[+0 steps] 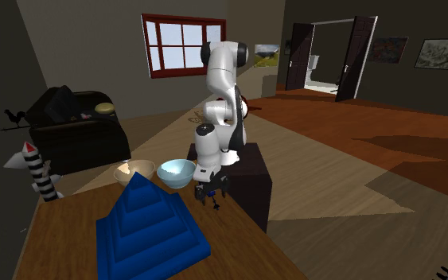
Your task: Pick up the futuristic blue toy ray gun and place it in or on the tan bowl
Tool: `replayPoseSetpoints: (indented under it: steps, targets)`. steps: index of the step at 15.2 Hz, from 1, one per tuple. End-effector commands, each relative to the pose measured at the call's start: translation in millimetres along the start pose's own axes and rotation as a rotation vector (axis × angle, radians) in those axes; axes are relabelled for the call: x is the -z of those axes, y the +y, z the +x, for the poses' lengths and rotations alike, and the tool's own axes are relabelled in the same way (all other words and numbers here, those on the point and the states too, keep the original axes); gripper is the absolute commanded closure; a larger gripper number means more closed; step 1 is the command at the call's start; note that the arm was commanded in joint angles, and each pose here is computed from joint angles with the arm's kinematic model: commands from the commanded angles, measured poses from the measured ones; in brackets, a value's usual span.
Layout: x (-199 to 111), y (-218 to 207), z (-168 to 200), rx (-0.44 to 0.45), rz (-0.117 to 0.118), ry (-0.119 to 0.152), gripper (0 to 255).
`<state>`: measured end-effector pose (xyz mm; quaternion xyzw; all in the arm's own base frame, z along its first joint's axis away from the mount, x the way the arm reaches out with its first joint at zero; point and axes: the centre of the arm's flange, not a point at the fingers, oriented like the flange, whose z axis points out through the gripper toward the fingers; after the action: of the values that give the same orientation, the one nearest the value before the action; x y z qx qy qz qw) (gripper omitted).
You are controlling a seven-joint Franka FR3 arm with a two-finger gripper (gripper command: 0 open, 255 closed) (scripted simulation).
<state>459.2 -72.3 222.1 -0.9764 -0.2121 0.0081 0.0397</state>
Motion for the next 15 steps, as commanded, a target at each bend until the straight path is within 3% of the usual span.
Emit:
replayPoseSetpoints:
  steps: [1, 2, 11, 15]
  targets:
    - [0, 0, 0, 0.0, 0.0, 0.0, 0]
    - [0, 0, 0, 0.0, 0.0, 0.0, 255]
    - [0, 0, 0, 0.0, 0.0, 0.0, 255]
    - [21, -2, 0, 0.0, 0.0, 0.0, 255]
